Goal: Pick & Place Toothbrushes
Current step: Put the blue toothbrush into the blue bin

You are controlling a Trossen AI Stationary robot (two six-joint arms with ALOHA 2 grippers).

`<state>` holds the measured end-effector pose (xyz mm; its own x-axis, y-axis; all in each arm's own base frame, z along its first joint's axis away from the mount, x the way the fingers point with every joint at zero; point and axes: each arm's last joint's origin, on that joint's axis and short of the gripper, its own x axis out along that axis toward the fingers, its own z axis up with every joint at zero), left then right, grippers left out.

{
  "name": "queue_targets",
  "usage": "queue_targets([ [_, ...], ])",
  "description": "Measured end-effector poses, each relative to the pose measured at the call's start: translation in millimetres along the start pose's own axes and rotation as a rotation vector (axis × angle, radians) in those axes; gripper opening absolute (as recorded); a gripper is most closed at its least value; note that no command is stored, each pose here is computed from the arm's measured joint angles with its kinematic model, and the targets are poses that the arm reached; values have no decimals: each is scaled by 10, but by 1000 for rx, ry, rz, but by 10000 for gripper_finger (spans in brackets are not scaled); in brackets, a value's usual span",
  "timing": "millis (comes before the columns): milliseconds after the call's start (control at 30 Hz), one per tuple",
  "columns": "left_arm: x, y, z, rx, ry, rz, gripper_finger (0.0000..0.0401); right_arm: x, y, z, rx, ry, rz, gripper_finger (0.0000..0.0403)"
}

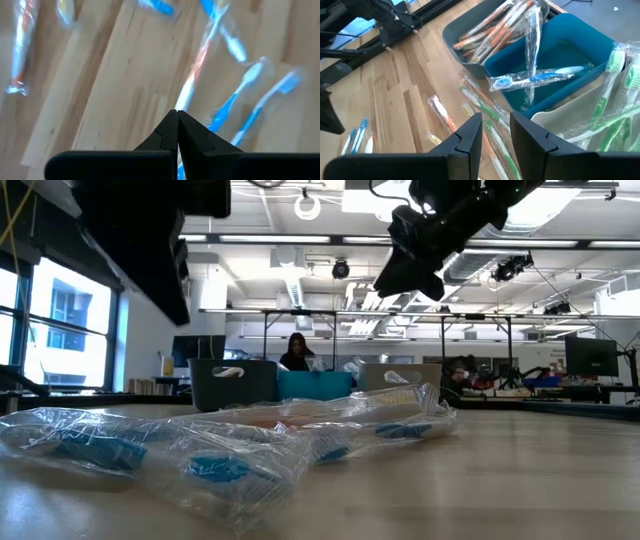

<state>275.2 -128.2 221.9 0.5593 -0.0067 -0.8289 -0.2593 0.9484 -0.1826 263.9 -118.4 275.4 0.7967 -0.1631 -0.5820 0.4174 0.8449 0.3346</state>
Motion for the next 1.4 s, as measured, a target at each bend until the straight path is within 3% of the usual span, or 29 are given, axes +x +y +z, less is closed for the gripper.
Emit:
queue_targets([
  [300,344,-34,-126,55,137,10,0,1,-3,-7,0,6,-4,93],
  [700,410,-34,-105,49,122,6,0,1,-4,-12,-7,10,-6,93],
  [1067,370,-254,-119,424,10,-115,0,1,-5,-13,-22,9,-11,93],
  [1400,364,-269,-141,454,25,-134,14,1,-7,-12,-21,8,-13,93],
])
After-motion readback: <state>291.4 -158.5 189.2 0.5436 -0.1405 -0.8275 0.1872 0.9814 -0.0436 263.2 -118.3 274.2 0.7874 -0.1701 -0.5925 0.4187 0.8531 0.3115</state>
